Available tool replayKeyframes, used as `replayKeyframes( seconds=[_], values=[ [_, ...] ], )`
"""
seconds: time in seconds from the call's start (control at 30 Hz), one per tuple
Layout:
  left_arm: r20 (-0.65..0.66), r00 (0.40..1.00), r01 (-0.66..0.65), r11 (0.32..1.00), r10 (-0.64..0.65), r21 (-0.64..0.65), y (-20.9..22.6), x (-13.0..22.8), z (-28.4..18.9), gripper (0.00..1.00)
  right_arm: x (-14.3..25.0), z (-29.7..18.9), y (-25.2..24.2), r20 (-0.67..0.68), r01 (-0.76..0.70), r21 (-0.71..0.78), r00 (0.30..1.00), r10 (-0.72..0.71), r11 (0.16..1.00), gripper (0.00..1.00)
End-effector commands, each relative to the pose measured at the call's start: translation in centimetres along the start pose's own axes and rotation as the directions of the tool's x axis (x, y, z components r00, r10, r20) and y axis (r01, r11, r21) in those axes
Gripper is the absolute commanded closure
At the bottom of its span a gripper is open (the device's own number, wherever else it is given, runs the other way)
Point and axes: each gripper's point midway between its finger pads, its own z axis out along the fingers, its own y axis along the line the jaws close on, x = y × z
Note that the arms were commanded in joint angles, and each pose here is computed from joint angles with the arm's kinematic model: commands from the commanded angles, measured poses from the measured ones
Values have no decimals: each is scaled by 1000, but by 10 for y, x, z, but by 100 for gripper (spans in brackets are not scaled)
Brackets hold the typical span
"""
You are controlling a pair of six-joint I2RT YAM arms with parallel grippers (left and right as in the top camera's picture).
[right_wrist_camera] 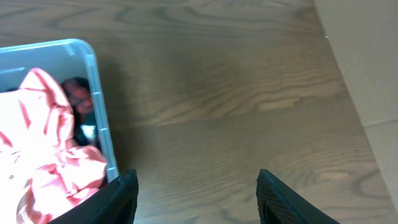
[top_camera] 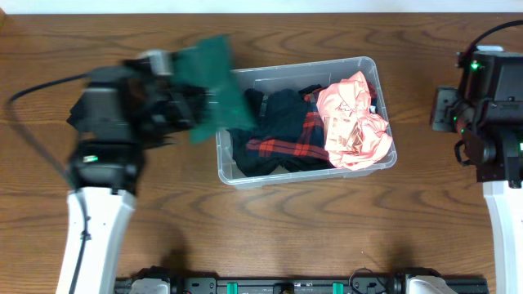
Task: Pack container
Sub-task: 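Lay the green cloth into the container and release it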
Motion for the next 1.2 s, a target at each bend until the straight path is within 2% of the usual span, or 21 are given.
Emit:
replayKeyframes(
  seconds=[0.0,0.1,0.23,0.37,0.53,0.57,0.6,0.63,0.67,0.7,0.8,0.97,1.1,1.17],
  values=[
    [10,999,-48,998,48,-44,-25,10,29,94,2,3,-10,-12,-48,17,999,48,999,41],
    [-36,994,-103,995,103,2,-56,35,67,94,2,3,-10,-14,-52,10,999,52,999,41],
    [-110,993,-40,999,41,9,-69,70,118,94,3,3,-10,-16,-51,10,999,52,999,40],
    [-220,975,29,998,-41,-56,-55,110,154,94,3,3,-10,-18,-47,10,999,47,999,40],
    [-250,967,23,992,-54,-124,-35,123,168,94,4,3,-10,-19,-46,11,999,46,999,40],
    [-249,967,16,991,-49,-132,-32,122,167,83,3,3,-10,-19,-43,11,999,44,999,40],
    [-250,968,-1,992,-32,-130,-30,121,167,56,3,3,-10,-18,-44,10,999,44,999,40],
    [-253,967,-20,991,-13,-130,-29,119,164,38,3,3,-10,-18,-44,10,999,44,999,40],
    [-257,967,-41,990,5,-134,-26,116,160,11,3,3,-10,-19,-43,10,999,44,999,40],
    [-260,965,-70,988,32,-140,-23,112,153,2,4,3,-10,-19,-43,10,999,43,999,40],
    [-208,976,-113,968,66,-223,-11,84,125,2,4,3,-10,-20,-43,11,999,43,999,40],
    [6,981,-183,929,196,-323,-3,9,45,2,4,3,-10,-19,-43,11,999,43,999,40],
    [206,965,-31,853,161,-522,49,-40,-35,2,4,3,-10,-20,-43,11,999,43,999,40],
    [256,959,60,798,120,-599,84,-51,-64,2,4,3,-10,-20,-43,10,999,43,999,40]
  ],
)
